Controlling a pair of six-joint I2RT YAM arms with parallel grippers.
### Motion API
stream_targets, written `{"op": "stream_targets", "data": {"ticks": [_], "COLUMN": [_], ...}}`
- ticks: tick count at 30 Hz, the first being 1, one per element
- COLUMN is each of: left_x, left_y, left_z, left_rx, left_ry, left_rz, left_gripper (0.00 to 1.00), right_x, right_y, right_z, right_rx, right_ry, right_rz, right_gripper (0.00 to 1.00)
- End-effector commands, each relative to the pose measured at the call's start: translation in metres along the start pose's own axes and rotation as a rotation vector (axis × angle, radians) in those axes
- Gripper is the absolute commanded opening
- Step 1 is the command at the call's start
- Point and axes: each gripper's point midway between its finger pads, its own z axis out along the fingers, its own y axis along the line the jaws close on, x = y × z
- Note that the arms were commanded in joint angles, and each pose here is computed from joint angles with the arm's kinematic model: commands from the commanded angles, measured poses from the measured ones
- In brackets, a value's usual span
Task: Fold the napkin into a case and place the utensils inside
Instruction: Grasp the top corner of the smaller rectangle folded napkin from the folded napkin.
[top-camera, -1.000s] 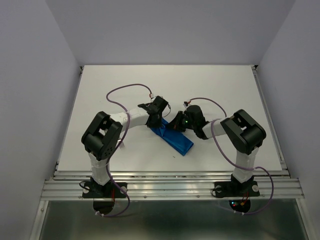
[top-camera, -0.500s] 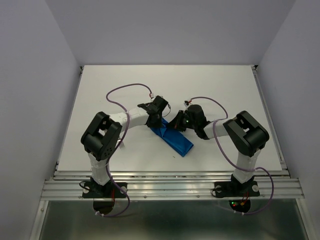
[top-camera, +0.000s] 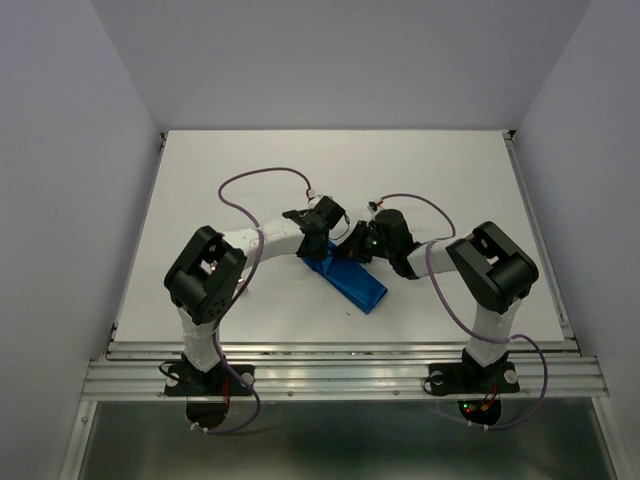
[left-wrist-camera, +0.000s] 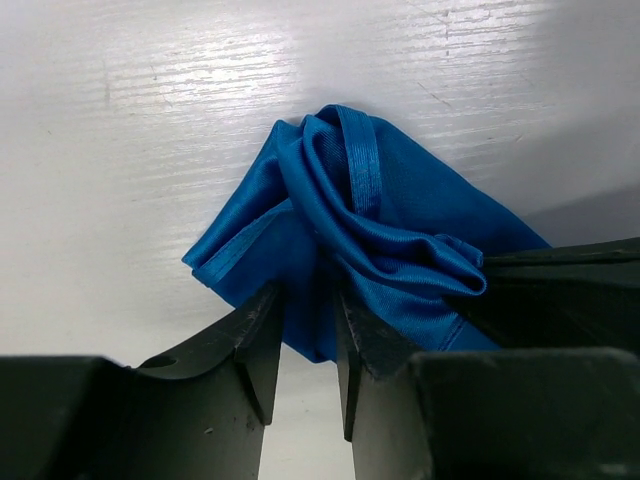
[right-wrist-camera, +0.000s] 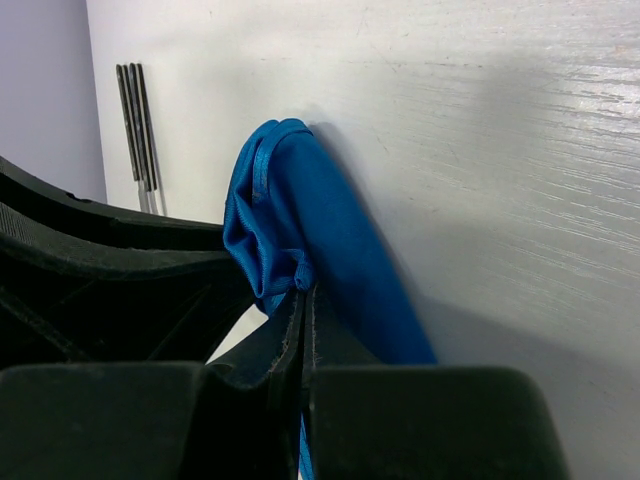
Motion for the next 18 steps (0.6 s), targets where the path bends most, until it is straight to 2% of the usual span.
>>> {"op": "stream_targets", "data": {"ticks": [1, 4, 7, 12, 18], "left_x": [-0.0101, -0.0094, -0.0085, -0.0078, -0.0098], "left_y": [0.0005, 0.0043, 0.0079, 0.0090, 0.0049], "left_z": [-0.0052, -0.0041, -0.0028, -0.0018, -0.0041], "left_rx": [-0.044, -0.073, -0.098, -0.105, -0.099], "left_ry": [-0.030, -0.029, -0.025, -0.022, -0.031], "left_rz": [0.025, 0.028, 0.037, 0.041, 0.052], "left_gripper": [0.36, 0.29, 0.27, 0.27, 0.36], "right_x": [-0.0095, -0.0095, -0.0098, -0.0112, -0.0107], "right_y": [0.0129, 0.0134, 0.0136, 0.0156, 0.0151], "right_z": [-0.0006, -0.0006, -0.0008, -0.0017, -0.0018], "right_rx": [-0.043, -0.045, -0.044, -0.048, -0.046], "right_ry": [-0.019, -0.018, -0.019, -0.024, -0.023], "right_rz": [-0.025, -0.024, -0.024, -0.026, -0.026], "right_gripper": [0.01, 0.01, 0.01, 0.01, 0.01]}}
